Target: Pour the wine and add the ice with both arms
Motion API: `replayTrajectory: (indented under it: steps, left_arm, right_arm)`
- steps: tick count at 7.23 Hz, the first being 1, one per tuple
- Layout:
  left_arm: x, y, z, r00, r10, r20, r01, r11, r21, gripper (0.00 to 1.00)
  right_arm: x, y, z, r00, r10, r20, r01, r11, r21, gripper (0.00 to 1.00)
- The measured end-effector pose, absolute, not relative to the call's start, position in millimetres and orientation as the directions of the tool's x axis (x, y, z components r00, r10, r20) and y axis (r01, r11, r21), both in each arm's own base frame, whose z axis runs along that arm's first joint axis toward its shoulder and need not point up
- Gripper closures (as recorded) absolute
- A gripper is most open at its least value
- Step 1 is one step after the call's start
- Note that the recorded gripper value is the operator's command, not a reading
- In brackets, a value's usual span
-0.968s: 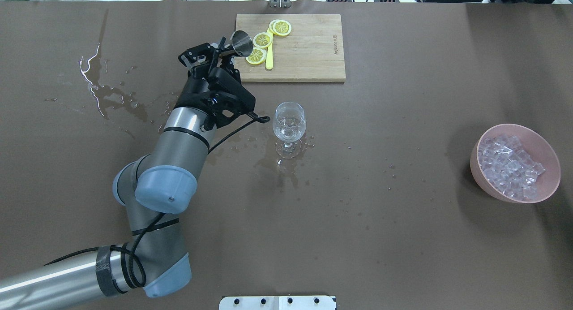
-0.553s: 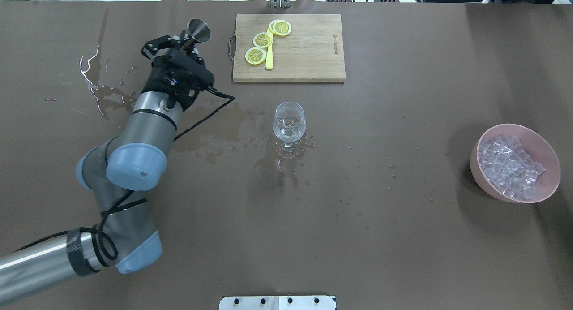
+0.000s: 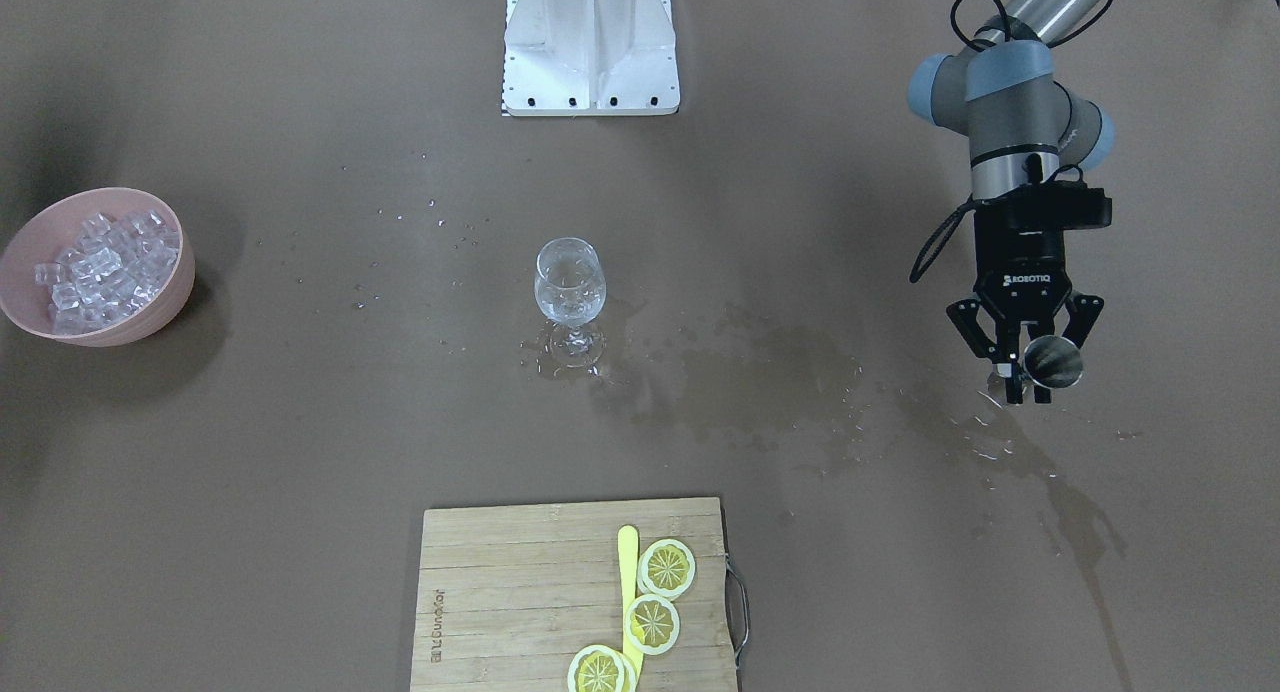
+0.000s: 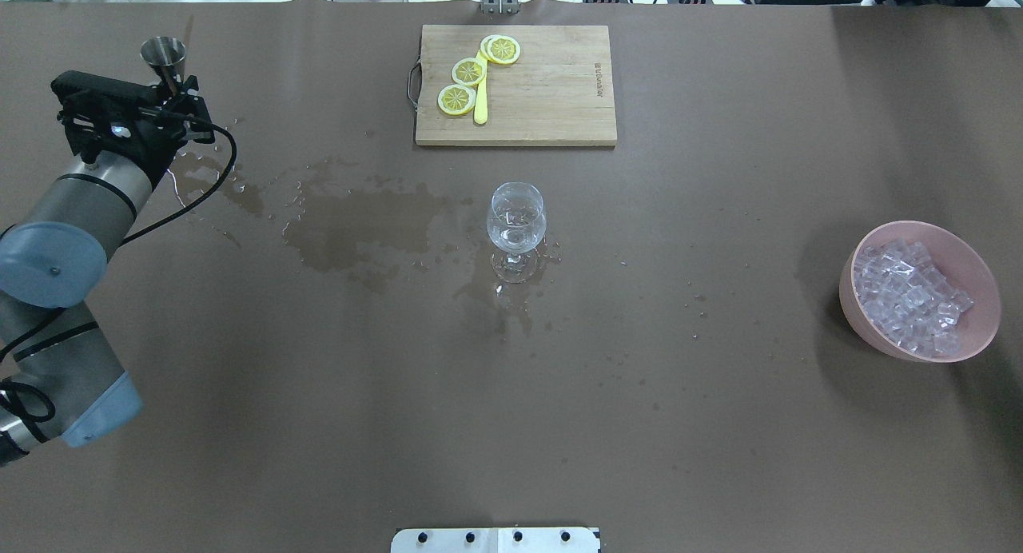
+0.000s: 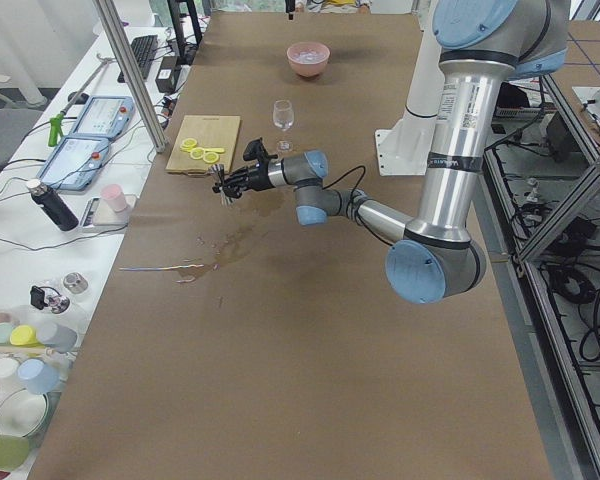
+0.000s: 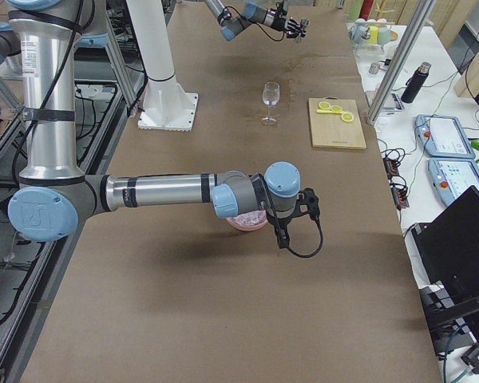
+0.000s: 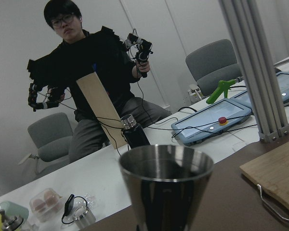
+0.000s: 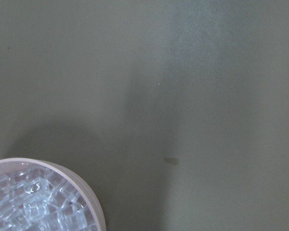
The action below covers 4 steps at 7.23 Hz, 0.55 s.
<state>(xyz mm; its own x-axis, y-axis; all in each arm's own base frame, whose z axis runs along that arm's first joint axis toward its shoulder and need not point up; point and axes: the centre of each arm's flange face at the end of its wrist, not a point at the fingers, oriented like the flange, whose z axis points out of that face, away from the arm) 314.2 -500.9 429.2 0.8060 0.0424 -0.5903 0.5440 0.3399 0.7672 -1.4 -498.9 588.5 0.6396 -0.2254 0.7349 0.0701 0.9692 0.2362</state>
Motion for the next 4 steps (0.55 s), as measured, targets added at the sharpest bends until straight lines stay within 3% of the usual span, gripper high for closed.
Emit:
replayTrajectory:
  steps: [4]
  left_arm:
    - [317, -498, 502, 0.758, -0.021, -0.652, 0.588, 0.456, 0.668, 1.00]
  right_arm:
    - [-2, -504, 580, 0.646, -0.266, 0.715, 0.064, 0.953, 0.296, 0.00]
